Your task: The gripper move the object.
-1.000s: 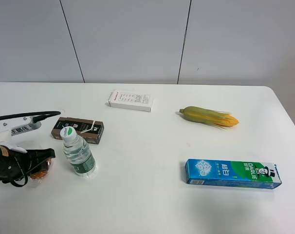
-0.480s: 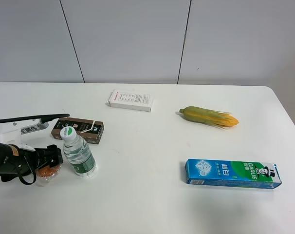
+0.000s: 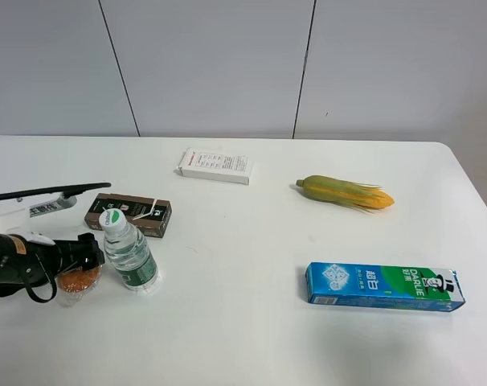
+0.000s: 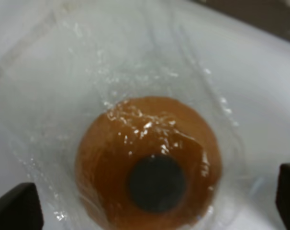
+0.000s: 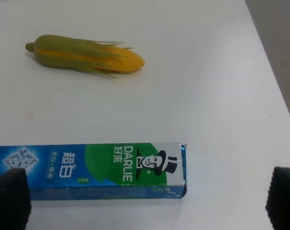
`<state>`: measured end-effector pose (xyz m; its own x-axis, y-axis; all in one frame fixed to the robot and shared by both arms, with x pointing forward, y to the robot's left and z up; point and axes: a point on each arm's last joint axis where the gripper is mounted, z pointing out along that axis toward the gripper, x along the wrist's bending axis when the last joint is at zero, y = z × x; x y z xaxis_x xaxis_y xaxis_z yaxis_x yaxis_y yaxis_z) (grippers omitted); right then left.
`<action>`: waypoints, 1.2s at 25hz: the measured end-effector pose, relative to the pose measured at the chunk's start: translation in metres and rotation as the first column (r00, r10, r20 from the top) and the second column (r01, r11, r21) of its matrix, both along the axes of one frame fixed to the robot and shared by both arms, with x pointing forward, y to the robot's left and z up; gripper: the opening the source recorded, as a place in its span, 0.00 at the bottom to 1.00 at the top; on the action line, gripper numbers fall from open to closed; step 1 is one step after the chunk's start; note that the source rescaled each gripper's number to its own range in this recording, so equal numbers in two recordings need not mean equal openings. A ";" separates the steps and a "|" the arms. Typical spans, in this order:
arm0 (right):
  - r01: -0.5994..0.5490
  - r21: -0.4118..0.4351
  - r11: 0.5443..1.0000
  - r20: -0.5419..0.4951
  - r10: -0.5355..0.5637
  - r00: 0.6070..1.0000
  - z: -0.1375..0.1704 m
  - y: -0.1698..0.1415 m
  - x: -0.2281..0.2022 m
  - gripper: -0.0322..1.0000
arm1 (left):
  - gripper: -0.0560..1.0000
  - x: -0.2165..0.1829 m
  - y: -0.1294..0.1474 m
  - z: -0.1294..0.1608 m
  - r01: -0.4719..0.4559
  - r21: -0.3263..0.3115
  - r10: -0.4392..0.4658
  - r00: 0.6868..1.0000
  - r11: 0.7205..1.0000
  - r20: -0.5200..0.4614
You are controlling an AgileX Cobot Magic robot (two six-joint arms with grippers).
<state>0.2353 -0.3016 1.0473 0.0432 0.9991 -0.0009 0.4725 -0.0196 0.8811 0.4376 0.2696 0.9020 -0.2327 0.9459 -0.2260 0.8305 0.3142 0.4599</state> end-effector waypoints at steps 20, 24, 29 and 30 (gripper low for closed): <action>0.000 0.000 1.000 0.000 0.000 1.000 0.000 0.000 0.000 1.00 | 0.99 0.022 0.000 0.228 0.134 0.182 -0.205 0.861 0.974 0.466; 0.000 0.000 1.000 0.000 0.000 1.000 0.000 0.000 0.000 1.00 | 0.99 0.016 0.002 0.248 0.226 0.341 -0.354 0.855 0.912 0.379; 0.000 0.000 1.000 0.000 0.000 1.000 0.000 0.000 0.000 1.00 | 0.99 -0.003 0.029 0.269 0.176 0.447 -0.326 0.901 0.877 0.286; 0.000 0.000 1.000 0.000 0.000 1.000 0.000 0.000 0.000 1.00 | 0.99 -0.009 0.035 0.273 0.149 0.455 -0.305 0.906 0.878 0.294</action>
